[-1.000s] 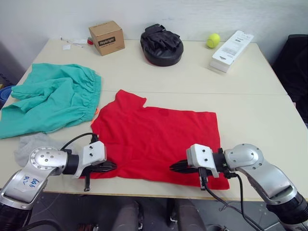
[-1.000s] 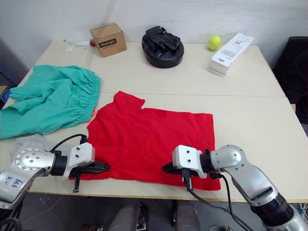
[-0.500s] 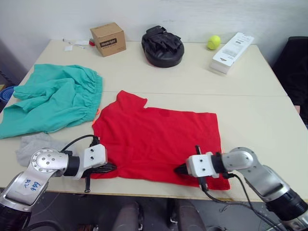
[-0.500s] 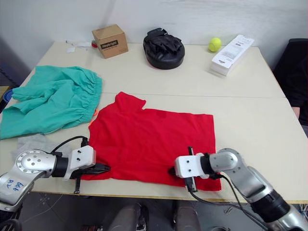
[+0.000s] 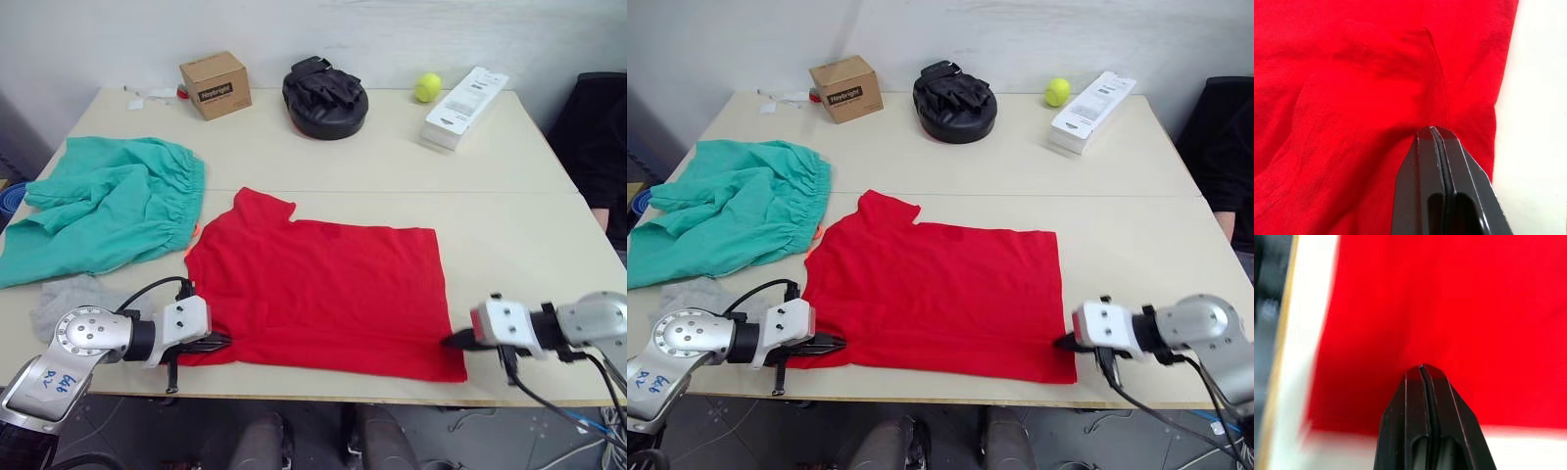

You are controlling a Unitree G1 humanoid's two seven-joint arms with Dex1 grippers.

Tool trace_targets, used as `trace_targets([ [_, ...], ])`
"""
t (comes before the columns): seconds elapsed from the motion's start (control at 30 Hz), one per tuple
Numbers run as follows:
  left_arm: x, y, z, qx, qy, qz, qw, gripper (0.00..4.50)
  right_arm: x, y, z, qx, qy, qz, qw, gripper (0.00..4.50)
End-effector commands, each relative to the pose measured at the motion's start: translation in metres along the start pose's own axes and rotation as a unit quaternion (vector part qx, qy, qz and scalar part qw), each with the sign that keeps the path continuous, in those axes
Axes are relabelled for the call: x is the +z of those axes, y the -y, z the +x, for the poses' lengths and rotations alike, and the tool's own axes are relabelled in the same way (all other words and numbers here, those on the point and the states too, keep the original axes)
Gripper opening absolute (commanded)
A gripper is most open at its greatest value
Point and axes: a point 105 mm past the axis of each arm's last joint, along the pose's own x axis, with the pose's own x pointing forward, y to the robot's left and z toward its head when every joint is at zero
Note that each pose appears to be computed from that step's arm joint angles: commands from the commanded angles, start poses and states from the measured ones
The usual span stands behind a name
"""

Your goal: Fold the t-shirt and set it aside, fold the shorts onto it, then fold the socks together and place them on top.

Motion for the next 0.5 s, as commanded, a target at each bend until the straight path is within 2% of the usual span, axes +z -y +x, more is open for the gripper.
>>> trace_targets([
  [0.03, -0.01, 0.004, 0.005, -0.008, -0.016, -0.02, 1.0, 0.0, 0.025, -0.01, 0.021, 0.032, 0.051, -0.003, 0.998, 0.01],
  [0.13, -0.008, 0.003, 0.005, -0.009, -0.014, -0.019, 1.0, 0.0, 0.025, -0.018, 0.049, 0.054, 0.048, -0.031, 0.997, 0.01],
  [0.27, -0.008, 0.001, 0.005, -0.008, -0.016, -0.017, 1.0, 0.0, 0.004, -0.03, 0.075, 0.076, 0.014, -0.064, 0.995, 0.01],
  [0.37, -0.009, 0.002, 0.004, -0.009, -0.02, -0.017, 1.0, 0.0, -0.015, -0.035, 0.076, 0.077, -0.018, -0.072, 0.994, 0.01],
  [0.5, -0.012, 0.003, 0.003, -0.009, -0.025, -0.018, 0.999, 0.0, -0.034, -0.035, 0.056, 0.068, -0.056, -0.061, 0.994, 0.01],
])
